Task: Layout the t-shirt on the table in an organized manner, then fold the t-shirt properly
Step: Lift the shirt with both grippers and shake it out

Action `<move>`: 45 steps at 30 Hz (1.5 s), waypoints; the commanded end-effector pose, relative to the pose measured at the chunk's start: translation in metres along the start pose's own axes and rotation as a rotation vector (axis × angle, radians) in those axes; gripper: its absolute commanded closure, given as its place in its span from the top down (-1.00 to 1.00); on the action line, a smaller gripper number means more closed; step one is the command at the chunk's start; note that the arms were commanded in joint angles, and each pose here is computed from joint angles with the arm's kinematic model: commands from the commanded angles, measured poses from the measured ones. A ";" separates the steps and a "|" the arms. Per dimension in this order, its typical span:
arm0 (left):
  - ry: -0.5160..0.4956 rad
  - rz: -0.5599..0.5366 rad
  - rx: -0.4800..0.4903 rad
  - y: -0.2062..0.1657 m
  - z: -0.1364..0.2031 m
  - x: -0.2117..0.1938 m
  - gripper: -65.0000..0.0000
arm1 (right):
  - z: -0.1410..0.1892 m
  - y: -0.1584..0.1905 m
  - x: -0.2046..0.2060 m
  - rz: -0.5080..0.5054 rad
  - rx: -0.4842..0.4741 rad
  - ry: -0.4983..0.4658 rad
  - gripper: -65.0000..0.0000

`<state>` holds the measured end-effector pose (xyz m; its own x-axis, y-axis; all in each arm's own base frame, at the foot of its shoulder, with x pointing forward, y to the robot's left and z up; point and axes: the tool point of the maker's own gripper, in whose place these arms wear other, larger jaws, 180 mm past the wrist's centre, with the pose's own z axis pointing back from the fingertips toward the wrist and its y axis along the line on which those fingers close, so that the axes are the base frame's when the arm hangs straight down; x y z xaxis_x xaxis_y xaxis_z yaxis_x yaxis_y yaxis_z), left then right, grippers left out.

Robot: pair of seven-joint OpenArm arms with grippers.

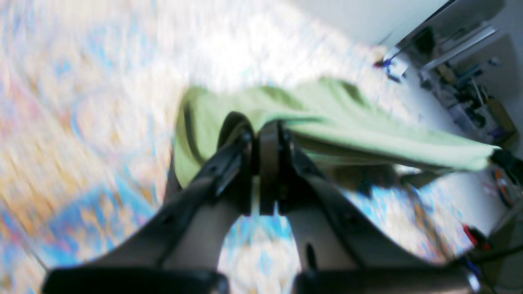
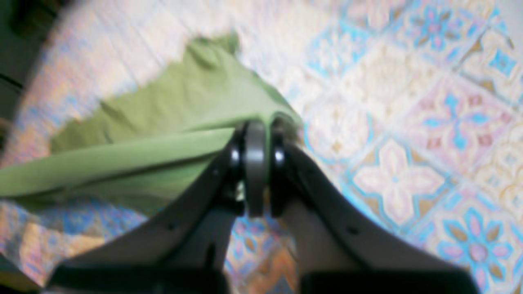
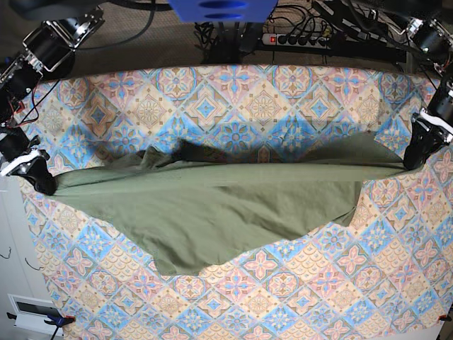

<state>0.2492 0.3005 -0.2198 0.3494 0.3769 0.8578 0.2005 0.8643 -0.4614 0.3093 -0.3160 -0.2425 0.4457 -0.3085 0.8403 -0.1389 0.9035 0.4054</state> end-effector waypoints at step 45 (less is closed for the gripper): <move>-0.205 -0.012 -0.213 -0.039 -0.197 0.205 -1.00 | -0.078 0.055 0.246 0.211 0.240 -0.224 -0.97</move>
<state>0.4938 0.2721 -0.1111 0.2666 0.4476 0.8536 0.3493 0.7806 -0.5184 0.4835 -0.3119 -0.0776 0.2875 -0.2002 0.9366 -0.3979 0.8646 0.3069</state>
